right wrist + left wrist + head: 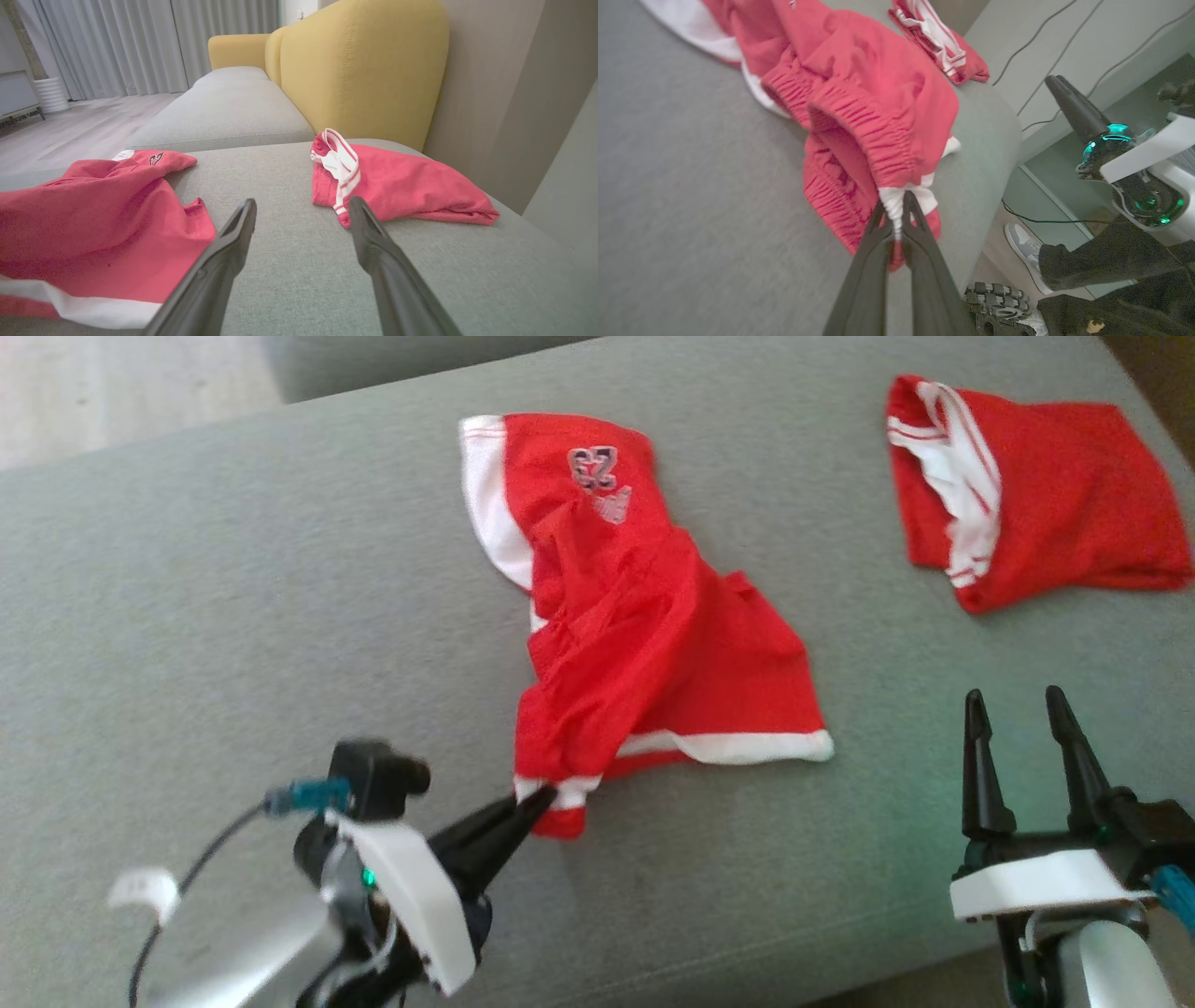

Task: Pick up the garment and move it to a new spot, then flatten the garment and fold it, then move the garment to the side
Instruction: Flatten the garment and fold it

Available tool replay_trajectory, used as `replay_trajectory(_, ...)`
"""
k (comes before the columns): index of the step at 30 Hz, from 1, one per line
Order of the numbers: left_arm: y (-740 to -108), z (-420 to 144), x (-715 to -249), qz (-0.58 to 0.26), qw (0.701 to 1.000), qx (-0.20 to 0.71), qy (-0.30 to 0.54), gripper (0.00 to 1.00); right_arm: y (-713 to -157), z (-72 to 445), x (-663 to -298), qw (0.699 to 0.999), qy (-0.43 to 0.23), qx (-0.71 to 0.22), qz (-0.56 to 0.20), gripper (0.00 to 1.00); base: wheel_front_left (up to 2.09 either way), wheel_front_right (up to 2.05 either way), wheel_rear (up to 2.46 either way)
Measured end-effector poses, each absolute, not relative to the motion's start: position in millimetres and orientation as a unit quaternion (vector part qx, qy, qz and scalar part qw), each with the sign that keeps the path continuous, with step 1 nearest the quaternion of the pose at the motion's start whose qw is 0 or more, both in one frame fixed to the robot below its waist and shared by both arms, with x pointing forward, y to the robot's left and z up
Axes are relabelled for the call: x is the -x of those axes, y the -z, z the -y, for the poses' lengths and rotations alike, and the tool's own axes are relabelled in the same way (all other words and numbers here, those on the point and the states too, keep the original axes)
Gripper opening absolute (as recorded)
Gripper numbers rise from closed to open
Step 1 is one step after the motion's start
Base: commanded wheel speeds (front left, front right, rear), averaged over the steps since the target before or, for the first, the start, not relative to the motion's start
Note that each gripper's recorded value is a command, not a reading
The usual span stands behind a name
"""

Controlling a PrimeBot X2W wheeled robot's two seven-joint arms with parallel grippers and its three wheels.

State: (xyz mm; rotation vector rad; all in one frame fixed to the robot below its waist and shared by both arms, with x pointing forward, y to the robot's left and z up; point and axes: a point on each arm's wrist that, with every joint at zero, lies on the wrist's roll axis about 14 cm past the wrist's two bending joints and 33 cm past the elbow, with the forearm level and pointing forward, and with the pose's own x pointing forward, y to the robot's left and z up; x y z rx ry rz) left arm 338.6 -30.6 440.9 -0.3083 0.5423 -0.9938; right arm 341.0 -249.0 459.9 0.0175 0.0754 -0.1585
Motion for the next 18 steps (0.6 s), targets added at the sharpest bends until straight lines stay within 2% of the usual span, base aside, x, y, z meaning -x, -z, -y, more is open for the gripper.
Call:
replay_trajectory(6,-423,0,-327,-0.256,0.866,0.187,0.387,0.0,-459,228,-355,0.998,0.043,-0.002,-0.037,1.0,0.0,0.0,0.0)
replay_trajectory(7,-422,-2,-326,-0.253,0.869,0.195,0.378,0.25,-459,225,-357,0.999,0.037,-0.001,-0.036,1.0,0.0,0.0,0.0)
replay_trajectory(8,-421,-3,-325,-0.249,0.873,0.201,0.369,0.45,-460,222,-358,0.999,0.033,0.0,-0.035,1.0,0.0,0.0,0.0)
replay_trajectory(9,-420,-6,-325,-0.247,0.876,0.208,0.359,0.86,-460,220,-360,0.999,0.028,0.001,-0.034,1.0,0.0,0.0,0.0)
replay_trajectory(10,-419,-8,-324,-0.246,0.878,0.213,0.351,1.0,-461,218,-361,0.999,0.025,0.001,-0.033,1.0,0.0,0.0,0.0)
replay_trajectory(18,-412,-16,-323,-0.244,0.885,0.226,0.325,1.0,-462,211,-365,0.999,0.014,0.004,-0.031,1.0,0.0,0.0,0.0)
